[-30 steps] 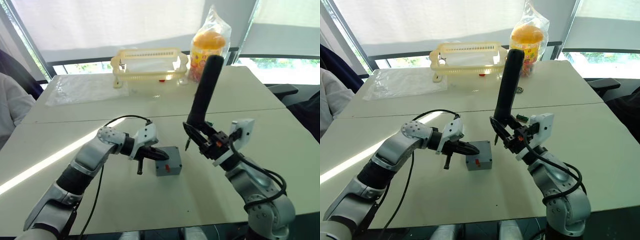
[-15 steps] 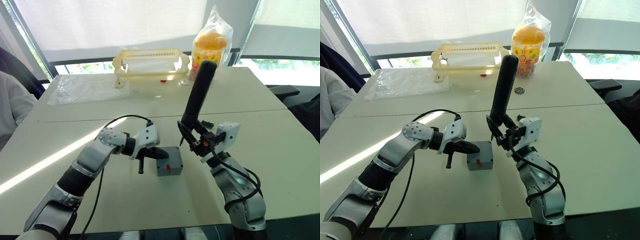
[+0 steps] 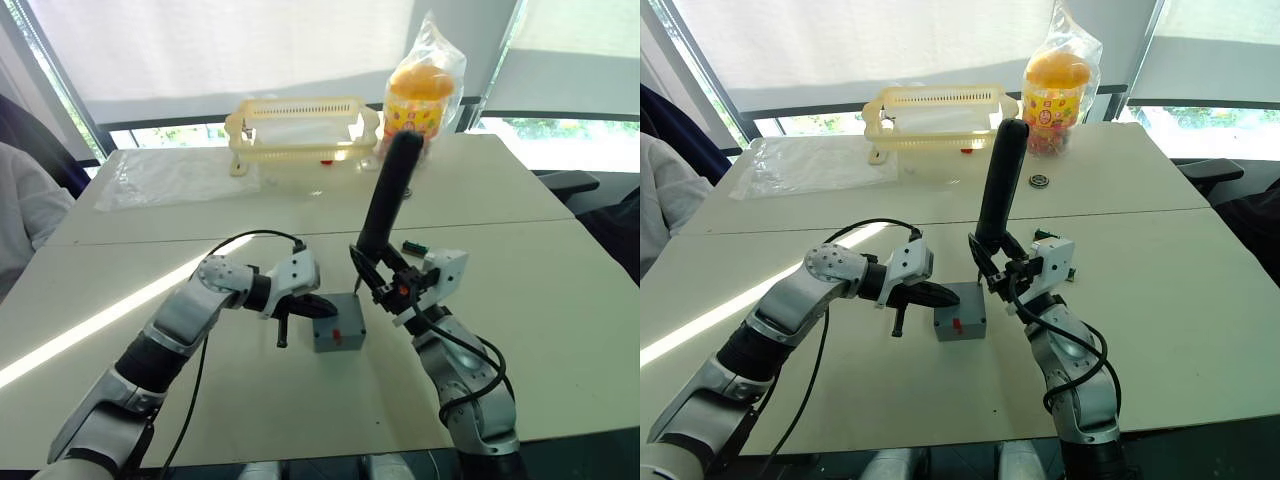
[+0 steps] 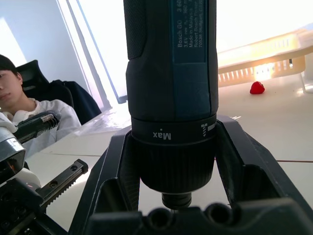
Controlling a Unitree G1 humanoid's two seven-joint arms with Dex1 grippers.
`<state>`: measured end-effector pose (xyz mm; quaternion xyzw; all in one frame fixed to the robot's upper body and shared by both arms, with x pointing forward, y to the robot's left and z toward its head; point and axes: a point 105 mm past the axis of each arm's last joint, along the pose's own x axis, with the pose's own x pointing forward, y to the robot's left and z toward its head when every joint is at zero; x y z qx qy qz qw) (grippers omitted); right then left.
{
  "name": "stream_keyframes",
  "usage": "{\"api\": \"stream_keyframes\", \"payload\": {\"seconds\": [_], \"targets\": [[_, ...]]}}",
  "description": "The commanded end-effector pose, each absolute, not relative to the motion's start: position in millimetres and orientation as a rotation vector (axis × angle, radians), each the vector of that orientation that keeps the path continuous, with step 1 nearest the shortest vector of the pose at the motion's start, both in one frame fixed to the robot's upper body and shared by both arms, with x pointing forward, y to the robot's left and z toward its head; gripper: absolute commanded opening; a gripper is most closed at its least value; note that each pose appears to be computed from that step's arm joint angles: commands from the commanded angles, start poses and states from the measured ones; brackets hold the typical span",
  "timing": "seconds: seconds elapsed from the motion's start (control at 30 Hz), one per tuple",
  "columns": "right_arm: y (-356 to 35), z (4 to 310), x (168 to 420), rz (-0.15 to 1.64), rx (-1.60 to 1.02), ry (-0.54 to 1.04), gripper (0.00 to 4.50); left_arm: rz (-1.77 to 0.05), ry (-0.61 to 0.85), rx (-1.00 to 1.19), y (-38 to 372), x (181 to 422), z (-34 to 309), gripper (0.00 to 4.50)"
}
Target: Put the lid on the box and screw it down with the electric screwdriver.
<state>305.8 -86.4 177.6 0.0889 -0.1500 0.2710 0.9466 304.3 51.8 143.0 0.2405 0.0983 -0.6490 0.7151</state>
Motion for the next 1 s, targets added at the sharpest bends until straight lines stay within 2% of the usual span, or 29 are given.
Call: {"api": "stream_keyframes", "payload": {"seconds": [0.03,0.27,0.53,1.0], "targets": [[-84,200,300,0.572,0.163,-0.407,1.71,-1.416,0.249,0.547,56,305,137,0.0],[-86,197,300,0.567,0.155,-0.397,1.71,-1.414,0.244,0.545,55,305,139,0.0],[-85,214,296,0.566,0.174,-0.444,1.71,-1.416,0.246,0.547,54,304,139,0.0],[-84,201,292,0.578,0.164,-0.399,1.71,-1.418,0.248,0.549,54,304,139,0.0]]}}
